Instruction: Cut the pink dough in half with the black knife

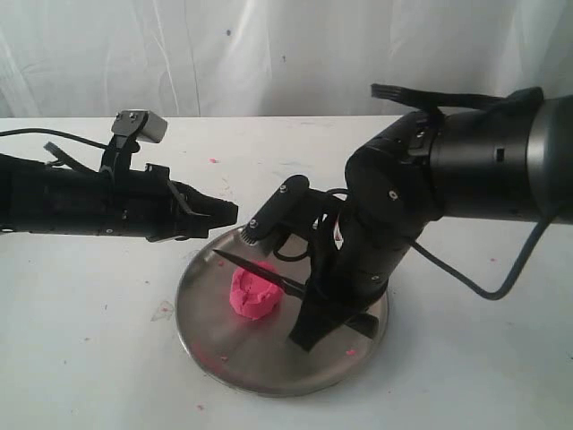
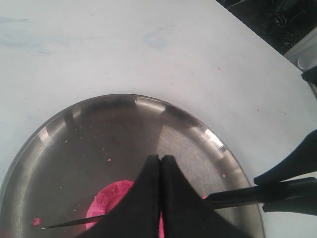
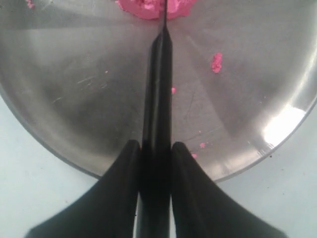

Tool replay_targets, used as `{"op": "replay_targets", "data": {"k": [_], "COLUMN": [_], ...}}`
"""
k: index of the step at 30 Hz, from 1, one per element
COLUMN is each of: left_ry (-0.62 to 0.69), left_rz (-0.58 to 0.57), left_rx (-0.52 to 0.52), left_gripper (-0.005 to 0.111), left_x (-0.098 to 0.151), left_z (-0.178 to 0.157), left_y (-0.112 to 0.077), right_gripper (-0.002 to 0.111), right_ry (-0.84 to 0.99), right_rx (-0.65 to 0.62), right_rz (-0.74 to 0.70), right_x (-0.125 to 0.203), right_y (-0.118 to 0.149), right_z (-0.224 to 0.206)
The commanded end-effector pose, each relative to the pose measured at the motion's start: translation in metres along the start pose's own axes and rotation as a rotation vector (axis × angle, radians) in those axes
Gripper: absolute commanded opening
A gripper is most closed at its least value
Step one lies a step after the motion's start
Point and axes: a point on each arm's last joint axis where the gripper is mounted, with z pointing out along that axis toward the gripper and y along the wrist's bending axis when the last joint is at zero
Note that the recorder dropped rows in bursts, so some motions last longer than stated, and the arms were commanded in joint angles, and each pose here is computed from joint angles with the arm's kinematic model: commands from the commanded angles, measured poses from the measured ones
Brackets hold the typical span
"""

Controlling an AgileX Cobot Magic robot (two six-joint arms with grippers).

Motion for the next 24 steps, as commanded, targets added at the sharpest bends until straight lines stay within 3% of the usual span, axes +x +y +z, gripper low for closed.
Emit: {"op": "replay_targets", "data": {"k": [1, 24], "left_ry": [-0.021, -0.021], "left_rz": [-0.008, -0.008], "left_rx": [0.018, 0.018], "left_gripper": [0.000, 0.000], "left_x": [-0.0026, -0.0026], "left_z": [0.0001, 0.0001], "left_y": [-0.0030, -0.0030], "right_gripper": [0.000, 0.000], "right_ry": [-0.010, -0.035], "right_rx": [0.004, 0.005], "right_rz": [0.007, 0.051], "right_x": [0.0005, 0.0054], "right_y": [-0.0024, -0.0004], "right_z": [0.0005, 0.0081]}}
